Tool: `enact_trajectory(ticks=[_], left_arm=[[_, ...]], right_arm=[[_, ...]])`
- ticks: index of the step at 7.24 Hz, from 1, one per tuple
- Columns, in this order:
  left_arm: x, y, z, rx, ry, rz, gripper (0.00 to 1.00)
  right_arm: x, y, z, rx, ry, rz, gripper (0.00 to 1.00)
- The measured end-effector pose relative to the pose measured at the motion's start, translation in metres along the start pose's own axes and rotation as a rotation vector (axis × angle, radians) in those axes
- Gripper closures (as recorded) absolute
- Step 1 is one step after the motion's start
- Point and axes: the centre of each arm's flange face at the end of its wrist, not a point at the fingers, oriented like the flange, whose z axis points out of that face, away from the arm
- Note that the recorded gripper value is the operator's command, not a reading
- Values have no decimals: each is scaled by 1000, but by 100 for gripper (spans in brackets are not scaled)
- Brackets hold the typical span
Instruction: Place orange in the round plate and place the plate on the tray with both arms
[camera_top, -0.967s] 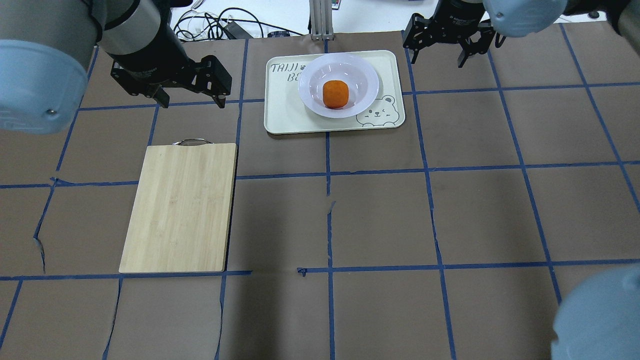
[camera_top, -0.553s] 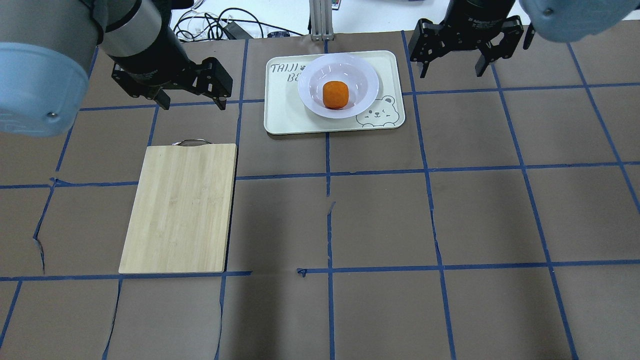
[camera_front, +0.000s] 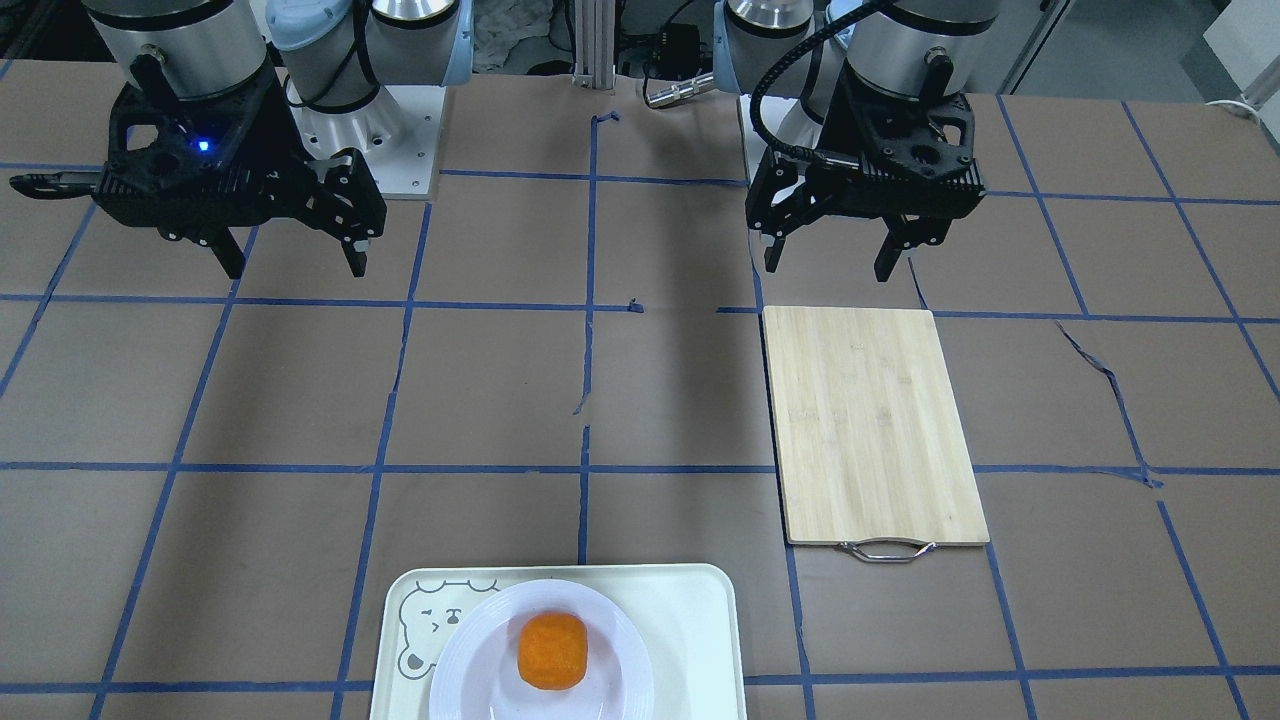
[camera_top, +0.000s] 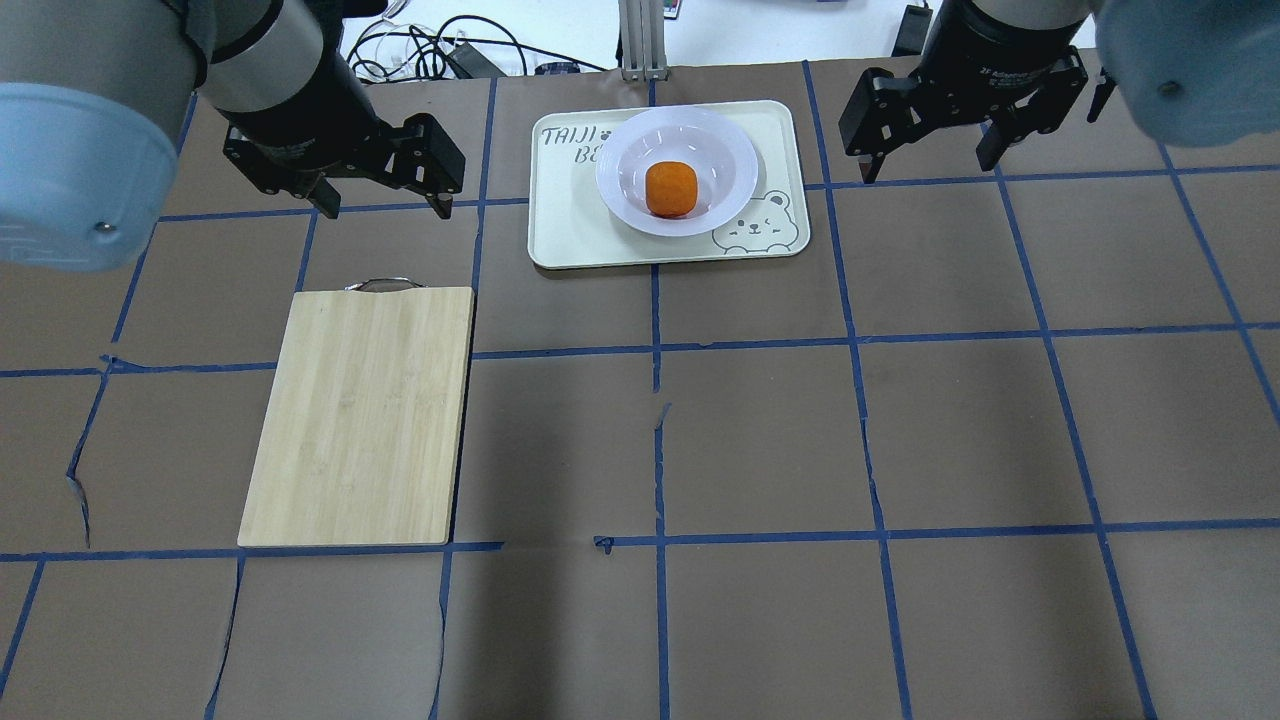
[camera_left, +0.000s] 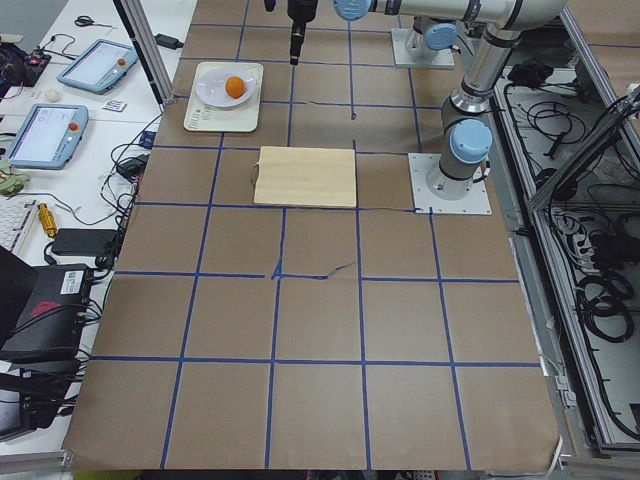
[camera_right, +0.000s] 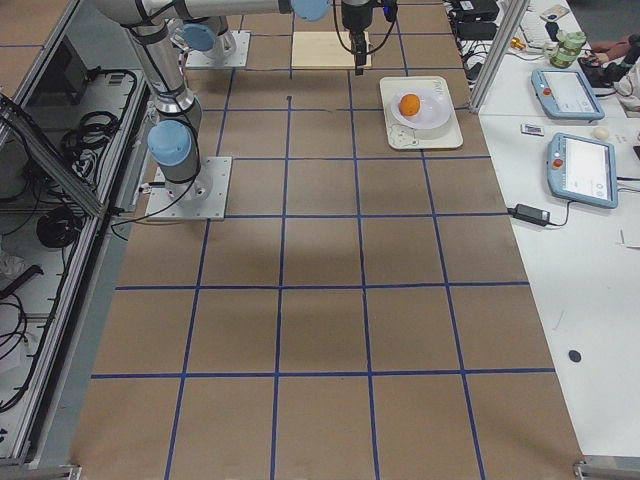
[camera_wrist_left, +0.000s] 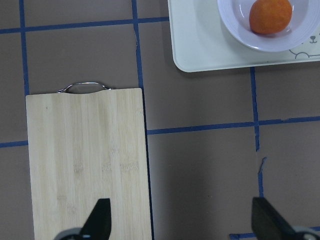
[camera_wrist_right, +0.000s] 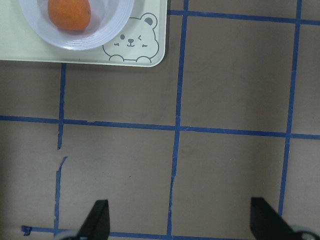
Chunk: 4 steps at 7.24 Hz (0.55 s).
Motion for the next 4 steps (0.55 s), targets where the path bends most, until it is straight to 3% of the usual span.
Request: enact_trajectory(ticks=[4], left_arm=[[0, 0, 0, 1, 1, 0, 0]], right_arm=[[4, -1, 2, -11, 0, -3, 0]])
